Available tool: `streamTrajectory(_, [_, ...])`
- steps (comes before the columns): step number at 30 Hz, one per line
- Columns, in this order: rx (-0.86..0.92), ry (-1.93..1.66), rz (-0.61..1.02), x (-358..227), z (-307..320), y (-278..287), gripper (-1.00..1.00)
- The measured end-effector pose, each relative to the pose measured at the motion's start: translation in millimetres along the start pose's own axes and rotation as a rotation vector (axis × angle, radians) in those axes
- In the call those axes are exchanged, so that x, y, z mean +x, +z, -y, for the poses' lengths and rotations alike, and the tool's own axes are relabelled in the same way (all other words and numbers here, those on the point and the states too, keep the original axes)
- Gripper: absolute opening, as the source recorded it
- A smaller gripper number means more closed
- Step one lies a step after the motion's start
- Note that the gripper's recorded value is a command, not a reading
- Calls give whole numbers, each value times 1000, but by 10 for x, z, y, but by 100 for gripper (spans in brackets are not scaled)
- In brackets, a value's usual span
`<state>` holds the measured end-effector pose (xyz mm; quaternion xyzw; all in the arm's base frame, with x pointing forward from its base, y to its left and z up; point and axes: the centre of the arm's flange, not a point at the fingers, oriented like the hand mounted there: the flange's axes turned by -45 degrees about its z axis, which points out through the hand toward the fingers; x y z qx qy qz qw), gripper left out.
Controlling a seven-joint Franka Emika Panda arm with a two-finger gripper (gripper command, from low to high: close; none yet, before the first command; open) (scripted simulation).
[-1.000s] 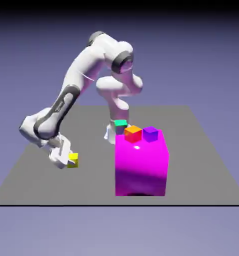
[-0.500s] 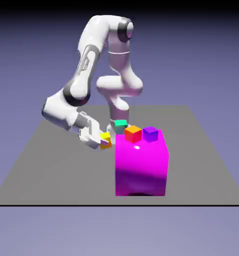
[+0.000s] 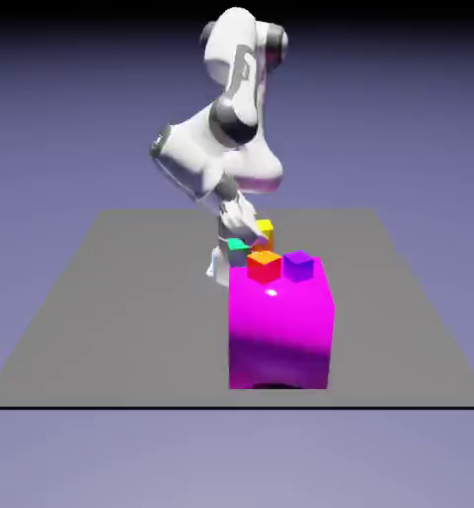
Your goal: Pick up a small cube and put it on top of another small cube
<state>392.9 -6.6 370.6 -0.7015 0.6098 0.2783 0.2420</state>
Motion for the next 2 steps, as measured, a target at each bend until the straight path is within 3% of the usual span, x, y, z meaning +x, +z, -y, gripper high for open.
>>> streamTrajectory(2, [0, -1, 2, -38, 14, -173, 100])
